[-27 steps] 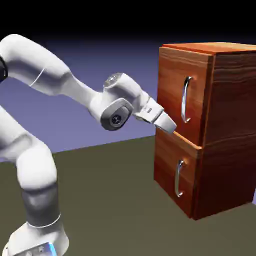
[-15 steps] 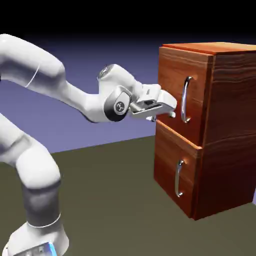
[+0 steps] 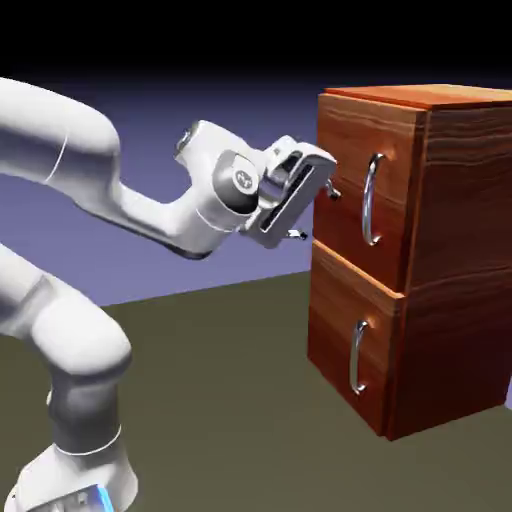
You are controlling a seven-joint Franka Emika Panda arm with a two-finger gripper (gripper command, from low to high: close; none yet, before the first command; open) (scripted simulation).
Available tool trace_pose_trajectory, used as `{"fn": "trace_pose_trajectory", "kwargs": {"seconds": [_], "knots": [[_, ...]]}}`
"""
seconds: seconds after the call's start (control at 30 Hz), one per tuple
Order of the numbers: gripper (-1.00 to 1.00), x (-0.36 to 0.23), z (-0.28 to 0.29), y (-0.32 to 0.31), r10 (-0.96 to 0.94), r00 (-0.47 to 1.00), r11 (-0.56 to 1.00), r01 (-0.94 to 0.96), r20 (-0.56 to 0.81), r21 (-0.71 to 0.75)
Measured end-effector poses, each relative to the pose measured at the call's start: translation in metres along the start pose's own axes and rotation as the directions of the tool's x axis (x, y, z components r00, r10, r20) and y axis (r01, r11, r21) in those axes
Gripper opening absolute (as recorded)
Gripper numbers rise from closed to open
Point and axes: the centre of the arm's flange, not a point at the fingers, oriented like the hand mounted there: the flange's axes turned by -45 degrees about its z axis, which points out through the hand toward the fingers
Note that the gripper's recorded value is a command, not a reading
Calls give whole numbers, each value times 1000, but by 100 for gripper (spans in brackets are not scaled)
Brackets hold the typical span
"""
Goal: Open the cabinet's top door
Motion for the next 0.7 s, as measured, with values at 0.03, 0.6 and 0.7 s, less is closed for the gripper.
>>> {"fn": "trace_pose_trajectory", "kwargs": {"seconds": [0.03,0.6,0.7], "knots": [[0,-1,-1,0,-48,999,999,48,1,-12],[0,-27,-8,-3,-724,668,644,744,172,-177],[0,-34,-6,-4,-795,563,532,826,225,-185]]}}
